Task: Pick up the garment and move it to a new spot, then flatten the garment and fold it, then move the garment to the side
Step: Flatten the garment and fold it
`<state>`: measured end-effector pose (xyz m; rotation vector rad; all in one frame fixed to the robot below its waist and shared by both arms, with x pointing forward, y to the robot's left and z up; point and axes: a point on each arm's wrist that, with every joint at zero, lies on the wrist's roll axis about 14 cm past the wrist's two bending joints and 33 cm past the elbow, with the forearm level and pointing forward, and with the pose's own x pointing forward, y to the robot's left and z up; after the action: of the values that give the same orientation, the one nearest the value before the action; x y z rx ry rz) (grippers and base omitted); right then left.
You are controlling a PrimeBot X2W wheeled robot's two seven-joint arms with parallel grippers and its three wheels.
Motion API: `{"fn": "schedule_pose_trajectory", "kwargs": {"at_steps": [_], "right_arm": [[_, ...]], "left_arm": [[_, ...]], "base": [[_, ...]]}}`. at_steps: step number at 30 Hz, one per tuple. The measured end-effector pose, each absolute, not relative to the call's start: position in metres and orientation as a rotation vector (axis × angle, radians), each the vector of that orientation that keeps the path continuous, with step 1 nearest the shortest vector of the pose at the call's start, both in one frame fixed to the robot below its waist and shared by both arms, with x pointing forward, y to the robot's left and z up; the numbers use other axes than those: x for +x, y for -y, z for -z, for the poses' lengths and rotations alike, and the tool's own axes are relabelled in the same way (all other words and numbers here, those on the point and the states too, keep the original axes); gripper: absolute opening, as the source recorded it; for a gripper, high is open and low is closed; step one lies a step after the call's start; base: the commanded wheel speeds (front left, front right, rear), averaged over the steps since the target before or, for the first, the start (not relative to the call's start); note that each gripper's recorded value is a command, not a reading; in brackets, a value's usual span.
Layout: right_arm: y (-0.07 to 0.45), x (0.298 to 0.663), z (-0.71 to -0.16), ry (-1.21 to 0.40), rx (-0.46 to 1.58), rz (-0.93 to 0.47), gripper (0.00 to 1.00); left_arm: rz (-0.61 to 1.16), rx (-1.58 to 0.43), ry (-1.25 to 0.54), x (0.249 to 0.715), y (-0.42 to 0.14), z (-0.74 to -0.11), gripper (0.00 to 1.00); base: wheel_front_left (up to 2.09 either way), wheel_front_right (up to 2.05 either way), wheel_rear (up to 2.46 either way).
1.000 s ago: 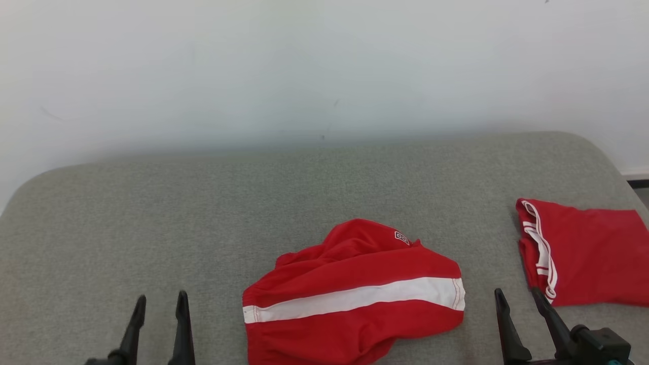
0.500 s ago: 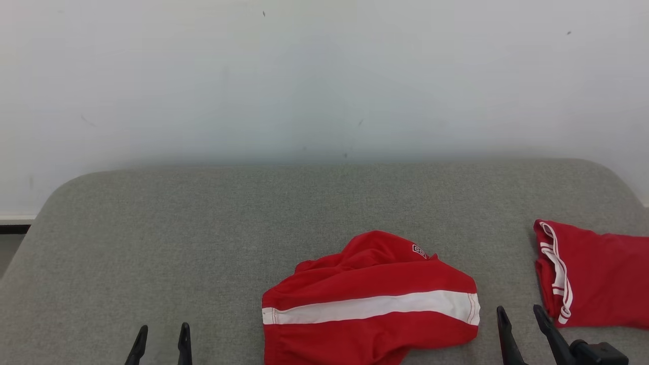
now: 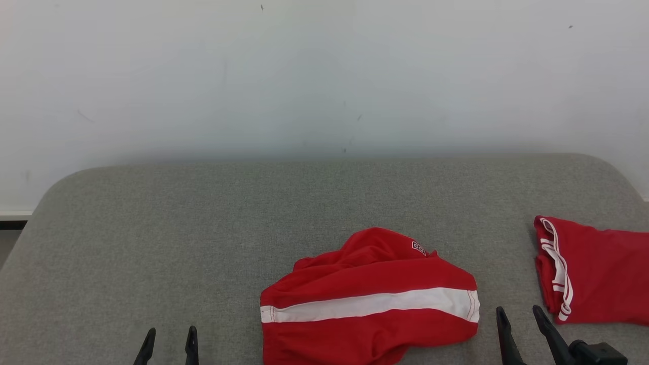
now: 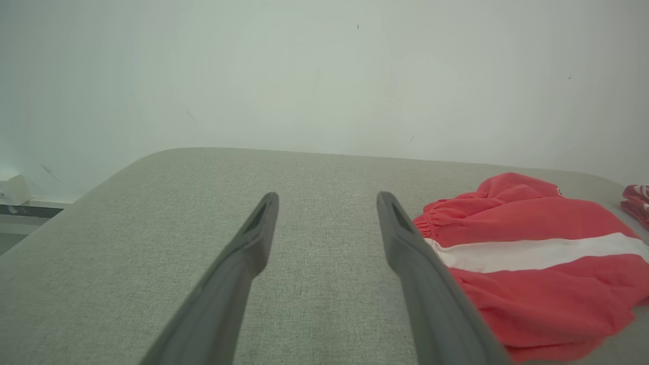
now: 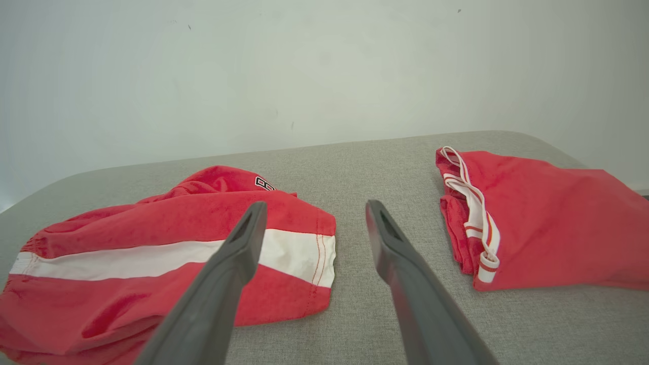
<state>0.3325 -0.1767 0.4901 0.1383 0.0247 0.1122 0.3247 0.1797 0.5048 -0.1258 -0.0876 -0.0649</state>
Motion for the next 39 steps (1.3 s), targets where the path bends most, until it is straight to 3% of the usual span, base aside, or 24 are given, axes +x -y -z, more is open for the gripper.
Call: {"fn": "schedule_pose_trajectory", "kwargs": {"at_steps": [15,26,39], "right_arm": [[0.176,0.340,-0.480,-0.103,0.136,-0.113,1.00],[0.185,0.366,-0.442,-0.381,0.145,-0.067,1.00],[0.172,0.381,-0.428,-0.409,0.172,-0.082,1.00]], "left_arm": [[0.170,-0.170,0.002,0.334,-0.147,-0.482,1.00],[0.343,-0.164,-0.264,0.363,-0.103,-0.445,1.00],[0.390,-0.243,-0.392,0.386,-0.085,-0.432,1.00]], "base": [[0.00,0.00,0.00],[0.00,0.00,0.00],[0.00,0.00,0.00]]}}
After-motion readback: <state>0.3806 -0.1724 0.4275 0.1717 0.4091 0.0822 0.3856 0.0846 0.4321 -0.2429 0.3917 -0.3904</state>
